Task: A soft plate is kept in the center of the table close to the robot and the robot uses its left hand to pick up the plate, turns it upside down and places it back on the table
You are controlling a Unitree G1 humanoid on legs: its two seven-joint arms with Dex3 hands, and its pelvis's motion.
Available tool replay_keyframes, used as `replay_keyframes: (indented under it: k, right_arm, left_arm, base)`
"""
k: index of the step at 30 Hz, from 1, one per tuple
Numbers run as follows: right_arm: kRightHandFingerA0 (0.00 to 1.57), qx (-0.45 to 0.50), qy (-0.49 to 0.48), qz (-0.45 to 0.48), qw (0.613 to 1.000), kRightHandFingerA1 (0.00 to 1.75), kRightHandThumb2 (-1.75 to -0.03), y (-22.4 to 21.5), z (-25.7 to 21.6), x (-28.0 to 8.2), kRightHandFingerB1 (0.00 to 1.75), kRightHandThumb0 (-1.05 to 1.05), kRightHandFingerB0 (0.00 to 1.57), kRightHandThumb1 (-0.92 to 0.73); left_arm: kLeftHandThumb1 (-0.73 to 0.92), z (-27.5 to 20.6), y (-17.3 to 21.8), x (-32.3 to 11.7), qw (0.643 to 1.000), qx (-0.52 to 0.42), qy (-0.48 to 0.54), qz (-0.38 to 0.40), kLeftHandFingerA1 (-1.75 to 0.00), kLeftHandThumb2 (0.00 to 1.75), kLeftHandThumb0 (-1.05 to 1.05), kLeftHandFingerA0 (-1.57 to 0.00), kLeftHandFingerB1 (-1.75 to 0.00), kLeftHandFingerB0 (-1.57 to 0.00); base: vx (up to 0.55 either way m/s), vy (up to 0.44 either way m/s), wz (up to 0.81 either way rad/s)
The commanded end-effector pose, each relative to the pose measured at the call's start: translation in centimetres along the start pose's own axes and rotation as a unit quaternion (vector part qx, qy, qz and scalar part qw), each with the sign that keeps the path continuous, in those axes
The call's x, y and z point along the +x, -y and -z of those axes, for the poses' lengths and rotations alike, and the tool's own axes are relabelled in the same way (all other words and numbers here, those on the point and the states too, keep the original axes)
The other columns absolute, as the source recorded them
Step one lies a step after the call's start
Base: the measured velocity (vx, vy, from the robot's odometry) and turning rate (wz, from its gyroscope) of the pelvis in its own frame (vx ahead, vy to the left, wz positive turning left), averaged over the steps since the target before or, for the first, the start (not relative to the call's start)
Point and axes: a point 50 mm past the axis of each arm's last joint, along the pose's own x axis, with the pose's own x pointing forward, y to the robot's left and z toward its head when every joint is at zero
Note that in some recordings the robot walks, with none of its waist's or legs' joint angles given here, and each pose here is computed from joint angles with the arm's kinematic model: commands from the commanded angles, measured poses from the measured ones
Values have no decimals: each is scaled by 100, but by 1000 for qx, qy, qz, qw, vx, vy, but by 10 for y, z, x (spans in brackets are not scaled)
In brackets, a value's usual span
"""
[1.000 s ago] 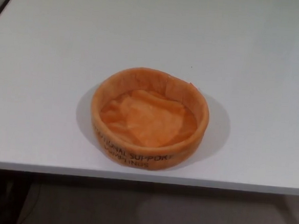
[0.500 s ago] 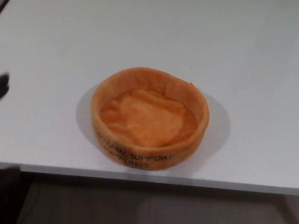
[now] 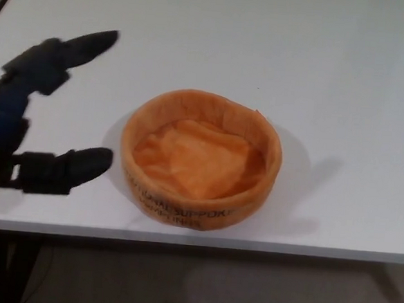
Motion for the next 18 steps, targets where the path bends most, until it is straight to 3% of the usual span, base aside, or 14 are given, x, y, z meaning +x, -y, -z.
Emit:
replay_keyframes:
  k: [1, 2, 4, 5, 6, 8, 9, 10, 11, 14, 15, 16, 18]
  right_arm:
    - [44, -5, 3, 3, 1000, 60, -103, 5, -1, -2, 47, -69, 24, -71]
    - [50, -8, 2, 3, 1000, 48, -66, 5, -1, -2, 31, -65, 31, -87]
    - [49, -13, 0, 3, 1000, 47, -67, 5, -1, -1, 31, -67, 30, -87]
    - [44, -14, -1, 5, 1000, 58, -104, 6, -2, -1, 47, -71, 24, -71]
    - [49, -15, 1, 5, 1000, 46, -67, 7, -2, 0, 31, -67, 30, -87]
    - [49, -16, 4, 2, 1000, 47, -67, 7, -3, 0, 31, -67, 29, -87]
    - [45, -16, 7, 1, 1000, 60, -104, 7, -4, 1, 47, -67, 24, -72]
    - [45, -17, 11, 0, 1000, 60, -104, 7, -4, 1, 47, -67, 24, -72]
    - [52, -19, 13, 2, 1000, 49, -66, 7, -4, 1, 31, -65, 32, -87]
    - [52, -12, 10, 4, 1000, 48, -66, 7, -3, 1, 31, -66, 32, -87]
    - [52, -10, 9, 3, 1000, 48, -66, 7, -4, 1, 31, -66, 32, -87]
    - [43, -19, 7, 3, 1000, 59, -105, 7, -4, 1, 47, -65, 21, -70]
    - [42, -22, 8, 2, 1000, 58, -103, 8, -5, 1, 47, -66, 22, -70]
  left_arm:
    - [71, 16, 16, 10, 994, 33, -53, 94, -47, 72, -94, -38, -37, -30]
    - [72, 21, 20, 10, 989, 45, -67, 122, -46, 70, -94, -40, -36, -32]
    - [71, 26, 23, 10, 985, 56, -79, 143, -46, 70, -93, -41, -36, -32]
    - [71, 29, 24, 10, 982, 65, -85, 154, -45, 70, -93, -40, -35, -32]
    - [69, 32, 26, 11, 980, 70, -92, 164, -44, 71, -93, -38, -35, -30]
    - [68, 36, 30, 11, 976, 77, -99, 179, -44, 71, -93, -38, -34, -29]
    - [68, 37, 31, 12, 975, 77, -100, 184, -44, 69, -92, -38, -34, -30]
    - [68, 38, 33, 12, 974, 76, -101, 187, -44, 69, -92, -38, -34, -30]
    - [69, 41, 38, 14, 970, 91, -96, 203, -43, 69, -91, -39, -35, -31]
    - [69, 43, 44, 16, 965, 102, -96, 221, -42, 68, -91, -39, -35, -31]
    - [69, 44, 46, 16, 964, 102, -96, 225, -42, 68, -91, -39, -35, -31]
    - [68, 47, 54, 17, 960, 109, -97, 241, -42, 69, -91, -39, -35, -31]
    - [67, 48, 59, 17, 957, 112, -93, 249, -42, 68, -90, -40, -35, -33]
  base:
    - [0, 0, 0]
    - [0, 0, 0]
    - [0, 0, 0]
    - [0, 0, 0]
    - [0, 0, 0]
    - [0, 0, 0]
    - [0, 0, 0]
    - [0, 0, 0]
    - [0, 0, 0]
    - [0, 0, 0]
    - [0, 0, 0]
    - [0, 0, 0]
    - [0, 0, 0]
